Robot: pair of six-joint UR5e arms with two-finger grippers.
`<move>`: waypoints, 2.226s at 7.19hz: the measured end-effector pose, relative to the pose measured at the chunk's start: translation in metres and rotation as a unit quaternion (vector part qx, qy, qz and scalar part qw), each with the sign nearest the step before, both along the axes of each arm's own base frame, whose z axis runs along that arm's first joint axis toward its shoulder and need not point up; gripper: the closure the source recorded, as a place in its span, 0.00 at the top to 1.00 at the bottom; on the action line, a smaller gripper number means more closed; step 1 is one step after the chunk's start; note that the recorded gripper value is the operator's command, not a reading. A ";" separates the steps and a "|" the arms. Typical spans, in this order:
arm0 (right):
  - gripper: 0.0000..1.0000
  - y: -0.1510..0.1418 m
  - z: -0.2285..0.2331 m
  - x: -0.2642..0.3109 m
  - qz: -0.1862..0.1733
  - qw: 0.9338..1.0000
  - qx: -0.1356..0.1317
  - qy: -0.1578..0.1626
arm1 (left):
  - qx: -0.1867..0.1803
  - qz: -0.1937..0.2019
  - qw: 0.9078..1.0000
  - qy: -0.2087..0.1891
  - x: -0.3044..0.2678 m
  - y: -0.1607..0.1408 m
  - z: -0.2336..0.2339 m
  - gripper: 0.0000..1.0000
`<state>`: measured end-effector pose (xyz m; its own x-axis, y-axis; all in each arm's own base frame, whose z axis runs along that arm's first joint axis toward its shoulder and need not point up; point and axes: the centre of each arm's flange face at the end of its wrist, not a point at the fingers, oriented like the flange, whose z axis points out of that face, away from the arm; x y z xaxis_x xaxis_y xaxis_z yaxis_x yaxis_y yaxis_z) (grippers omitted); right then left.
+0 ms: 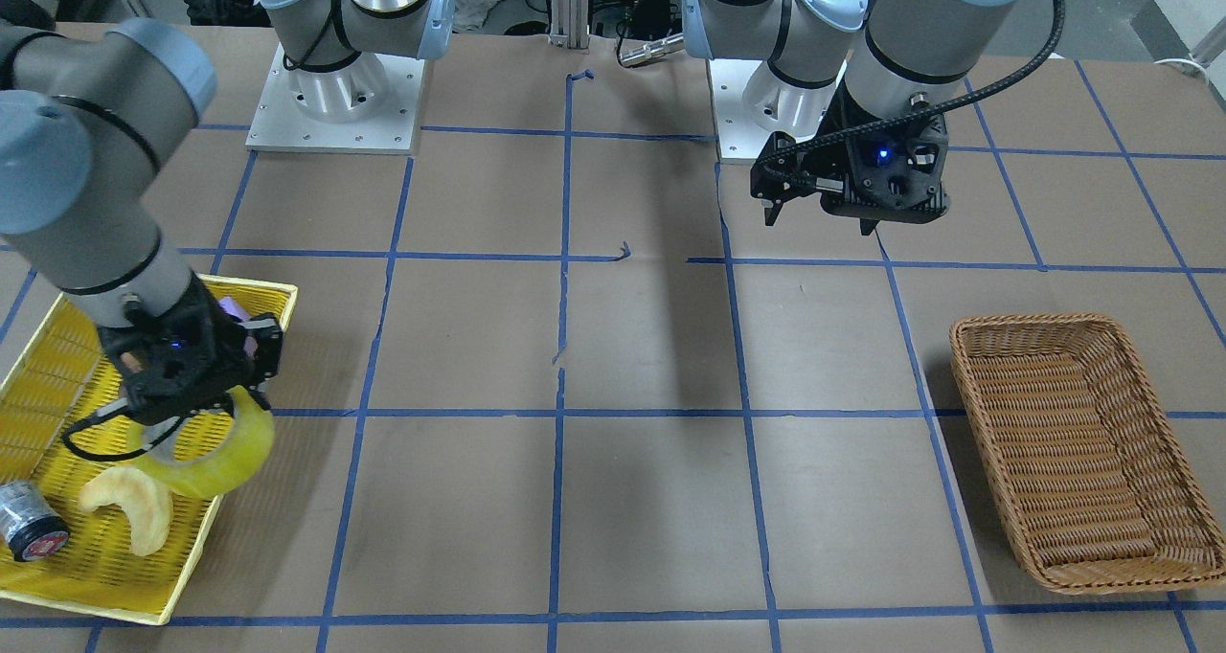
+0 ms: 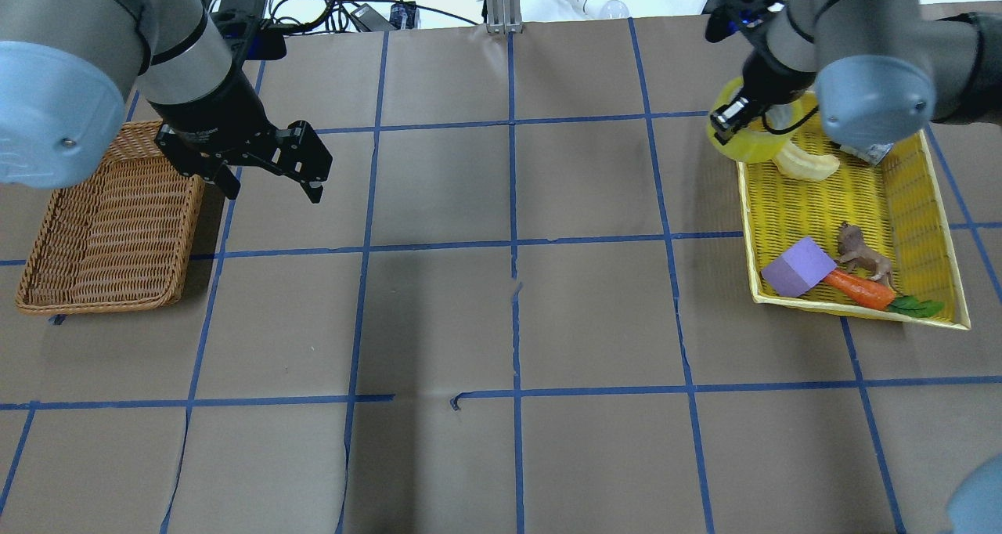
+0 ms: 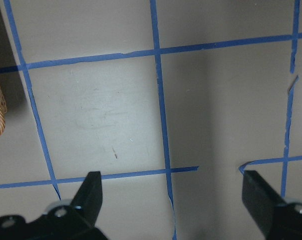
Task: Transfer tape with both arms
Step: 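Close the right gripper on the tape roll's rim and lift it, then carry the tape roll to the table center and release it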
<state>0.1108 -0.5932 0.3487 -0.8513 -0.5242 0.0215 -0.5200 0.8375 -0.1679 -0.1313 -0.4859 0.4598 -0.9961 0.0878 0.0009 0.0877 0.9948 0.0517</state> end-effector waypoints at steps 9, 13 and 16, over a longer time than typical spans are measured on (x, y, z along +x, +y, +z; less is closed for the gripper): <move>0.00 0.020 -0.101 0.267 -0.019 0.999 0.041 0.017 | 0.002 0.005 1.000 -0.002 0.005 -0.001 -0.001 1.00; 0.00 0.124 -0.126 0.278 -0.014 0.997 0.064 0.028 | 0.003 0.005 1.000 -0.002 0.005 -0.001 -0.002 1.00; 0.99 0.153 -0.145 0.281 -0.015 0.999 0.048 0.009 | 0.003 0.005 1.000 -0.002 0.006 -0.001 -0.002 1.00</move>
